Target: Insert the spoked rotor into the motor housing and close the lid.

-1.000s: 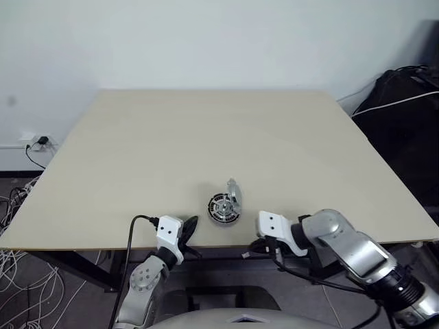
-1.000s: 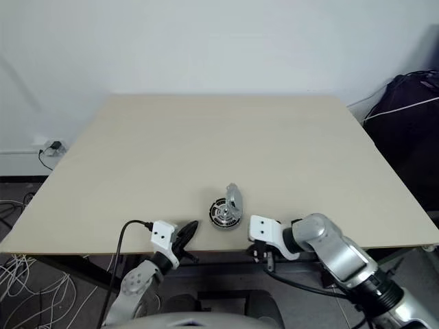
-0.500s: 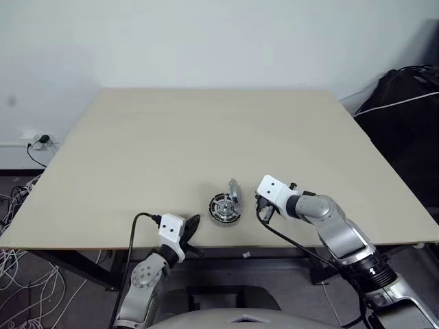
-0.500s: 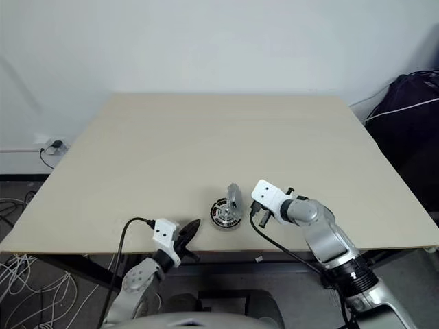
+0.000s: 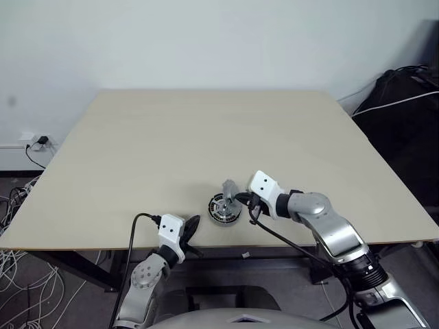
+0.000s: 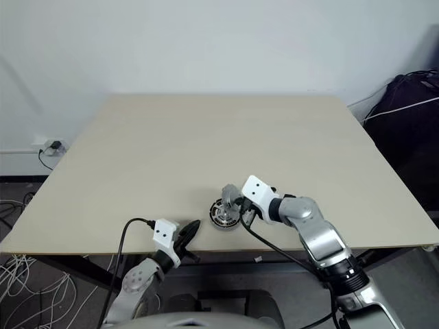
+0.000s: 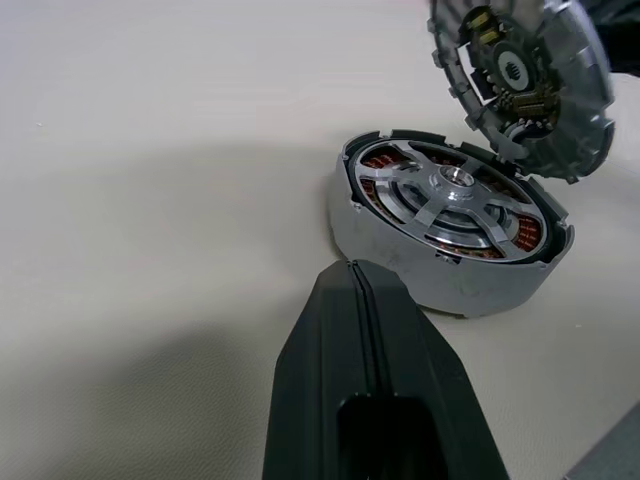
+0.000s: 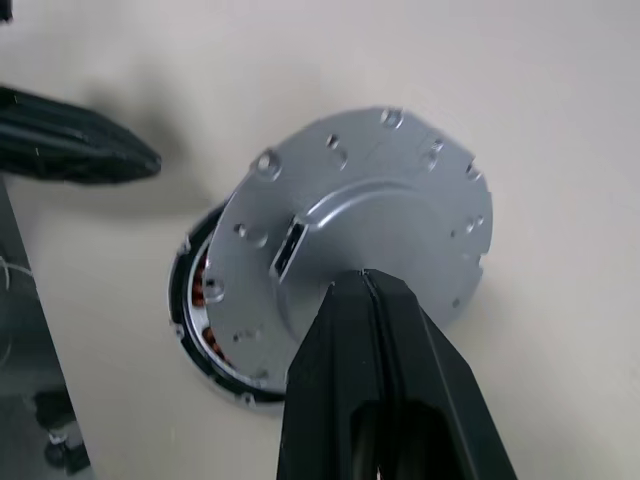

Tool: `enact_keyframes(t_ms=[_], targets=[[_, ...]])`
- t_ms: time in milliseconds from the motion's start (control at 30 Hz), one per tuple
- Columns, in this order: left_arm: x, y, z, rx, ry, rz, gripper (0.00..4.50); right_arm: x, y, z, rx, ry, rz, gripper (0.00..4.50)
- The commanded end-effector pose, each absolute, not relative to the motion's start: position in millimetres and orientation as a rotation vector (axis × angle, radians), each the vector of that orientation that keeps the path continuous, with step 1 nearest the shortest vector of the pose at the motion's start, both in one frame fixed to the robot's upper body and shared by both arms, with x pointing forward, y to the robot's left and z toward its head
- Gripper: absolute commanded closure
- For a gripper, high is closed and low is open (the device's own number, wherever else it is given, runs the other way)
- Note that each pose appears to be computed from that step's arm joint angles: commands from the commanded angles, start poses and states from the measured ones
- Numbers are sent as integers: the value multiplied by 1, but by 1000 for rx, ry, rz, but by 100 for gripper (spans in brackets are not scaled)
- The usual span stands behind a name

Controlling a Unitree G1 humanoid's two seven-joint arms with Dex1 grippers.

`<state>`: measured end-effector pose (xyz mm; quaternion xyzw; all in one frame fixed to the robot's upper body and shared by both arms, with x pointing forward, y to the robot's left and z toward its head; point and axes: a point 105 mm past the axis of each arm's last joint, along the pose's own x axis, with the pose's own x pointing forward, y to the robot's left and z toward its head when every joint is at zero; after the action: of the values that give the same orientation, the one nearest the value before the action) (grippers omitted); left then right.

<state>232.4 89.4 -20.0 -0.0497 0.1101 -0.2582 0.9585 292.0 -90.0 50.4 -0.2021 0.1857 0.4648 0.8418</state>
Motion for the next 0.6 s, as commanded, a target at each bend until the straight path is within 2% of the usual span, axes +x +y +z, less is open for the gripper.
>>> enact_keyframes(t_ms=[33,300,500,600], targets=[[238,88,-8,-92,167,-537,450,298,-80,54,-414,349,990,449],[235,89,-12,-84,173,-539,450,297,-63,29,-358,415,1014,449],[232,90,-13,-84,175,-529,450,292,-61,25,-342,434,1034,449],[232,91,-15,-84,177,-526,450,296,-61,32,-305,394,1006,449]])
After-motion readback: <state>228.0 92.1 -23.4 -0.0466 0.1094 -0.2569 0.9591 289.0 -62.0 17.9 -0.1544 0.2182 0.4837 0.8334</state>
